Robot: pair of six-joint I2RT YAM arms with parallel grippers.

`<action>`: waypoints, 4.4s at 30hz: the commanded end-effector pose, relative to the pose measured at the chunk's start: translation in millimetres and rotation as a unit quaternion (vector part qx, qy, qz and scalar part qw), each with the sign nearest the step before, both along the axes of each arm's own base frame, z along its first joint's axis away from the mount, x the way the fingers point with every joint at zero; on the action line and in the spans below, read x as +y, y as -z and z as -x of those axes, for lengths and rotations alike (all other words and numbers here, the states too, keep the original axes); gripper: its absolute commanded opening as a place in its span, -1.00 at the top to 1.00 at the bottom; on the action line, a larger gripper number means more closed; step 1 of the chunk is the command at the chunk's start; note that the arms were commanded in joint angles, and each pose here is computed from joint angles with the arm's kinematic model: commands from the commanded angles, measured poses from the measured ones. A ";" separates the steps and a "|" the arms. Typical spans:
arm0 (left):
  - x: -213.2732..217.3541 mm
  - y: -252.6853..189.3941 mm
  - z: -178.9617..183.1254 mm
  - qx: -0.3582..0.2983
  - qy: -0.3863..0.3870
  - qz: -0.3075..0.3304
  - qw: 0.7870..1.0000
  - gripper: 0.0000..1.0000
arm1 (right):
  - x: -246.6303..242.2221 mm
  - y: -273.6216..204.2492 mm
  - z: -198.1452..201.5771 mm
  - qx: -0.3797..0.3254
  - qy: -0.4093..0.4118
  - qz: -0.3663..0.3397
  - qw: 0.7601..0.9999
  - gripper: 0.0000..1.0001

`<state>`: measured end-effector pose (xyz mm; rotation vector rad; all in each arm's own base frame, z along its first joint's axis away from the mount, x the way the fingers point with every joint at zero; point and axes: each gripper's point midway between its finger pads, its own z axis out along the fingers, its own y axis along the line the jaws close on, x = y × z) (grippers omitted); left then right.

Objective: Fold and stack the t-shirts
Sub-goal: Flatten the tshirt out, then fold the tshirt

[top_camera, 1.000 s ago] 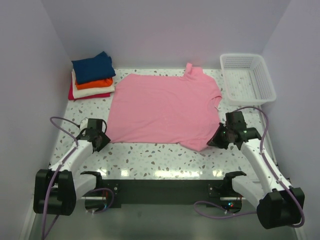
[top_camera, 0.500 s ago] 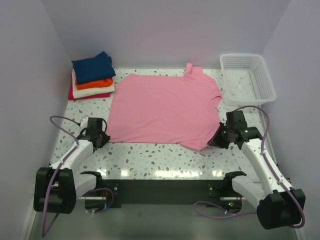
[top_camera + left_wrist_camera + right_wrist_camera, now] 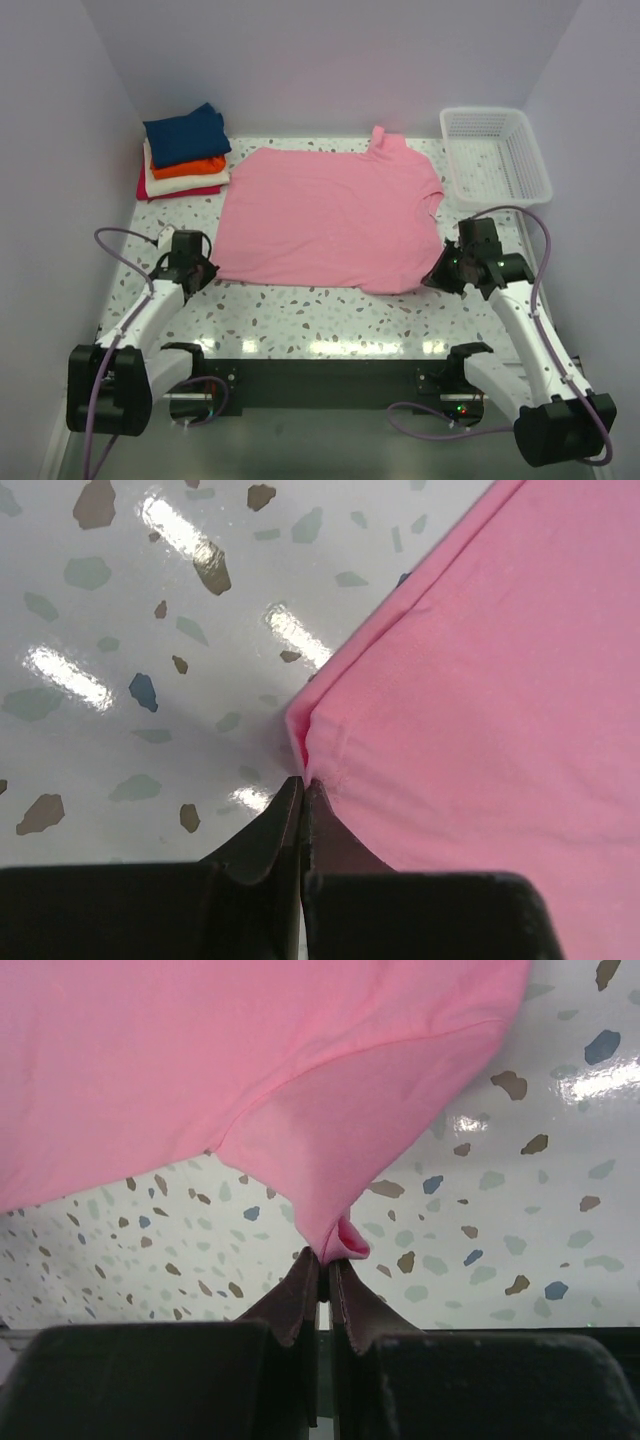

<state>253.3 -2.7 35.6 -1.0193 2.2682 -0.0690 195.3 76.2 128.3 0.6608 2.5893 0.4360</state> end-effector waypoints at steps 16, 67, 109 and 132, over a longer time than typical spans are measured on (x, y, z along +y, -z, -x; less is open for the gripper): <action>11.7 -59.5 -0.7 -0.043 0.009 -0.026 0.999 1.00 | -24.0 -42.2 24.7 -0.036 0.001 0.057 0.998 1.00; -7.9 -41.6 -114.9 -0.028 0.031 0.015 0.999 1.00 | -5.9 -3.2 -148.1 -0.067 -0.013 -0.014 0.998 1.00; 12.0 -65.9 -139.7 -0.075 0.023 0.032 0.996 1.00 | -42.1 -20.8 -150.2 -0.085 0.017 -0.031 0.996 1.00; 5.6 -31.5 -181.2 -0.051 0.041 0.052 0.997 1.00 | -54.2 5.3 -222.8 -0.054 0.032 -0.025 0.998 0.81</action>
